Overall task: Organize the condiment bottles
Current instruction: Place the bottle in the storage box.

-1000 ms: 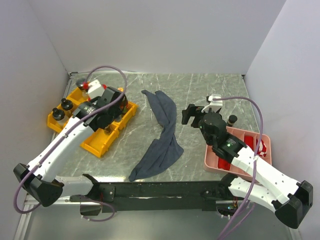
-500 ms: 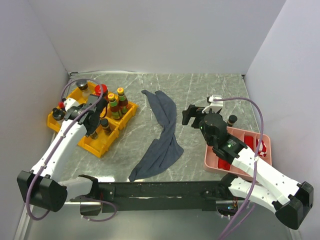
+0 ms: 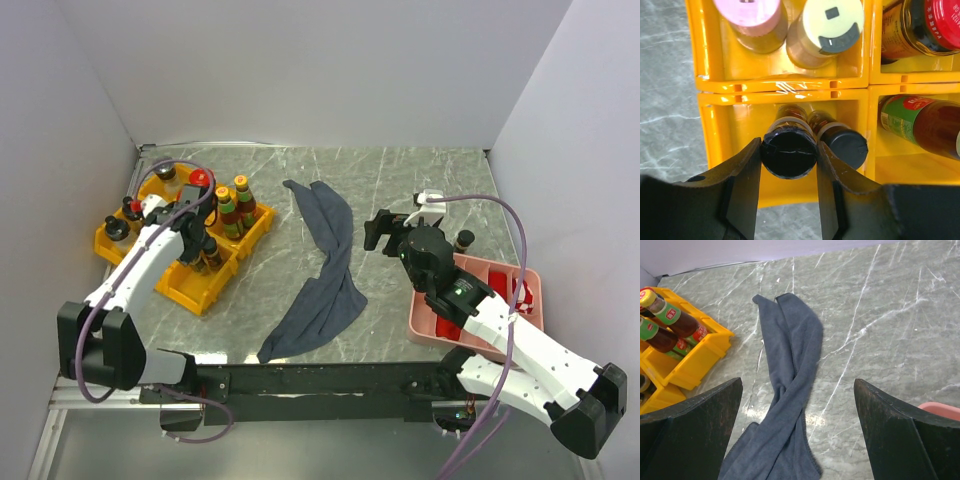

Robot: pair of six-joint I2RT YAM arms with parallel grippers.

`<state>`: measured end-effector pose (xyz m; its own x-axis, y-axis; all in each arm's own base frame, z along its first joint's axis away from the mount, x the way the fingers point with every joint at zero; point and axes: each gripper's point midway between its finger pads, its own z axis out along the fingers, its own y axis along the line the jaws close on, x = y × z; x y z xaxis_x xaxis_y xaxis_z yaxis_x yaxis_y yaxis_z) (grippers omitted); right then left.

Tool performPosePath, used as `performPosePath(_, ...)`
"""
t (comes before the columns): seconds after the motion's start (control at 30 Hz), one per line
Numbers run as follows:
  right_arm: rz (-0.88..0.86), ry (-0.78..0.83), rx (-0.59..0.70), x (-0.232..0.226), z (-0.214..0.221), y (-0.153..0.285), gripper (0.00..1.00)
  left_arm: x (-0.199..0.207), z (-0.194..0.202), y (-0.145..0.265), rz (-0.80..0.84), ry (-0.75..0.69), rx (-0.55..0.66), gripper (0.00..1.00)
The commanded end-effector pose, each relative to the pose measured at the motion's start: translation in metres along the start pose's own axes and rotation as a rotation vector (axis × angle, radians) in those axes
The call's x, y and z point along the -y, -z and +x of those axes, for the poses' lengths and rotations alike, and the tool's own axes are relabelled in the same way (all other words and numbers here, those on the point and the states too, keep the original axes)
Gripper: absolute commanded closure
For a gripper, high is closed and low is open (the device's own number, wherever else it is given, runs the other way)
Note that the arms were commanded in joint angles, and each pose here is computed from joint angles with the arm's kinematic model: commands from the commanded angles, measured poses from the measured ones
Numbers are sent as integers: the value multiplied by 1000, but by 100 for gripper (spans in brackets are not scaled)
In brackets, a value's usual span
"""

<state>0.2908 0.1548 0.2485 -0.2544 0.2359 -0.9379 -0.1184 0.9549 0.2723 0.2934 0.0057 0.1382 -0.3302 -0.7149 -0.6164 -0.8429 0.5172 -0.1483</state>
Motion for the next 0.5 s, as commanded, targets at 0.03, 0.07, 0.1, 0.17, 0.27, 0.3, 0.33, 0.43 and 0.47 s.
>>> performPosePath(0.03,6,-6,31,1,-7,-3,0,6,-3,-10,-8,-18,25,72)
performPosePath(0.07,6,-7,32,1,-7,-3,0,3,0,-14,-29,-29,22,69)
performPosePath(0.1,3,-6,31,1,-7,-3,0,2,-1,-15,-39,-31,24,63)
performPosePath(0.17,0,-7,33,0,-8,-3,0,1,0,-17,-49,-36,28,58)
performPosePath(0.27,0,-1,27,0,-6,-4,0,7,4,-19,-16,-53,15,44)
performPosePath(0.3,1,1,25,0,-5,-4,0,8,4,-20,-11,-58,14,38)
performPosePath(0.33,1,2,24,0,-6,-4,0,8,5,-20,-6,-59,11,37)
performPosePath(0.43,0,2,26,1,-5,-4,0,8,4,-19,-7,-60,15,33)
performPosePath(0.47,1,2,24,1,-5,-4,0,4,2,-18,-20,-67,19,32)
